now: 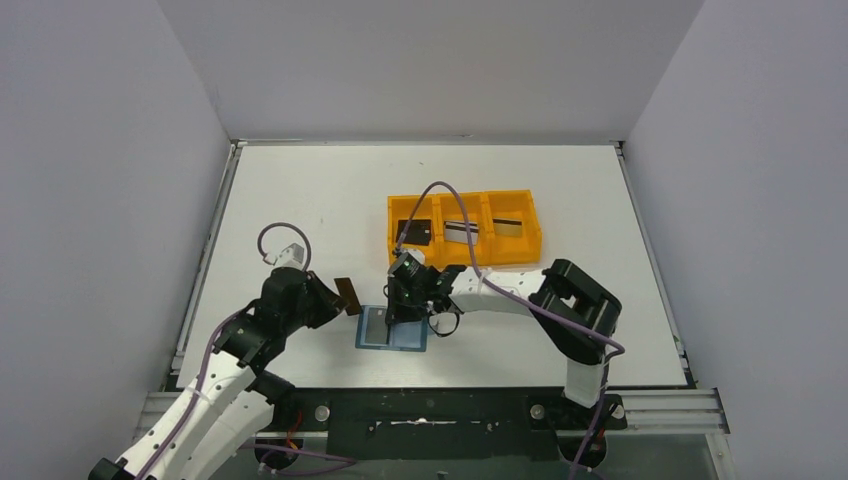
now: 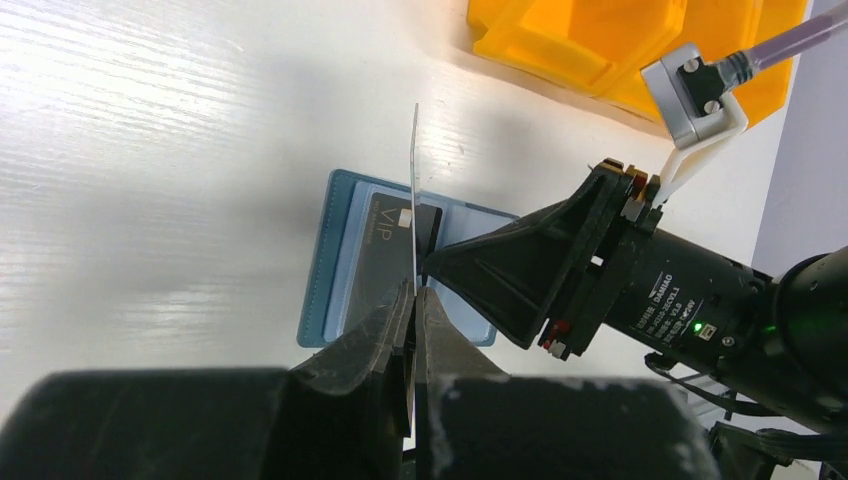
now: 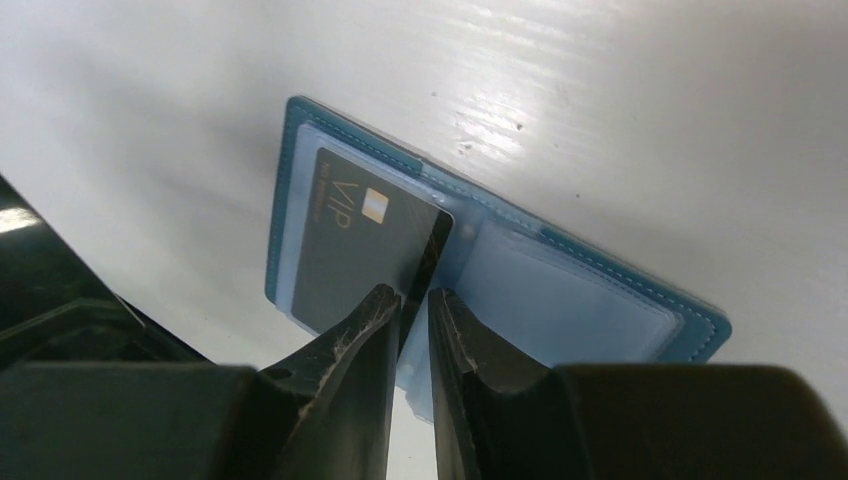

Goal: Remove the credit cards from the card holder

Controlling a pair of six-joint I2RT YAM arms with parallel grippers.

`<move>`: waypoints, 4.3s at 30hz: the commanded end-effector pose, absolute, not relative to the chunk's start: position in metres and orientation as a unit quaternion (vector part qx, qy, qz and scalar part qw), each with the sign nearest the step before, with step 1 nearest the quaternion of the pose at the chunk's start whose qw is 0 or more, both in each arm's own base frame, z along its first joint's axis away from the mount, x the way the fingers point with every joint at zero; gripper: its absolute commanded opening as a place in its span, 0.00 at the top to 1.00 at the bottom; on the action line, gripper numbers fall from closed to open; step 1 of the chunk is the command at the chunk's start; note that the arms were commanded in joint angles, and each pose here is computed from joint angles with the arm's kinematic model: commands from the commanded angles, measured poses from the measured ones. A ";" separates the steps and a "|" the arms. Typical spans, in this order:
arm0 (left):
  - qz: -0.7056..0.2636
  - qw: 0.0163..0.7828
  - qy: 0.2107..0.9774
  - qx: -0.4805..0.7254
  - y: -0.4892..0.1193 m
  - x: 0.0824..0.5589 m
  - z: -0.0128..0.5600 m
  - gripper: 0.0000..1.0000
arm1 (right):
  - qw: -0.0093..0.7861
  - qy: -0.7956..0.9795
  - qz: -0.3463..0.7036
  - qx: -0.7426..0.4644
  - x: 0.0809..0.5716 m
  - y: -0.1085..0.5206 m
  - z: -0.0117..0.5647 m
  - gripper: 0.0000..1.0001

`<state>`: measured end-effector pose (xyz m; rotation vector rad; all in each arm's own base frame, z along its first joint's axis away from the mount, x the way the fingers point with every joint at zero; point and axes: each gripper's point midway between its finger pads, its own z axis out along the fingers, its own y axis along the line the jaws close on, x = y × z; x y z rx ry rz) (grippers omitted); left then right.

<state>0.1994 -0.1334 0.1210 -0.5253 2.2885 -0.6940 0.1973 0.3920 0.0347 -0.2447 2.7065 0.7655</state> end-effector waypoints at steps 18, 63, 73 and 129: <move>-0.398 0.357 0.840 -0.091 -0.183 0.206 0.159 1.00 | 0.305 0.907 0.289 -0.024 0.222 0.344 0.114 0.76; -0.589 0.342 0.732 -0.012 -0.228 0.186 0.220 1.00 | 0.299 0.699 0.642 -0.100 0.192 0.358 0.231 0.78; -0.586 0.335 0.738 -0.024 -0.223 0.189 0.215 1.00 | 0.291 0.690 0.654 -0.108 0.189 0.358 0.234 0.94; -0.143 0.583 0.791 -0.118 -0.060 0.230 0.226 0.11 | 0.460 0.614 -0.059 -0.638 0.400 0.343 0.135 1.00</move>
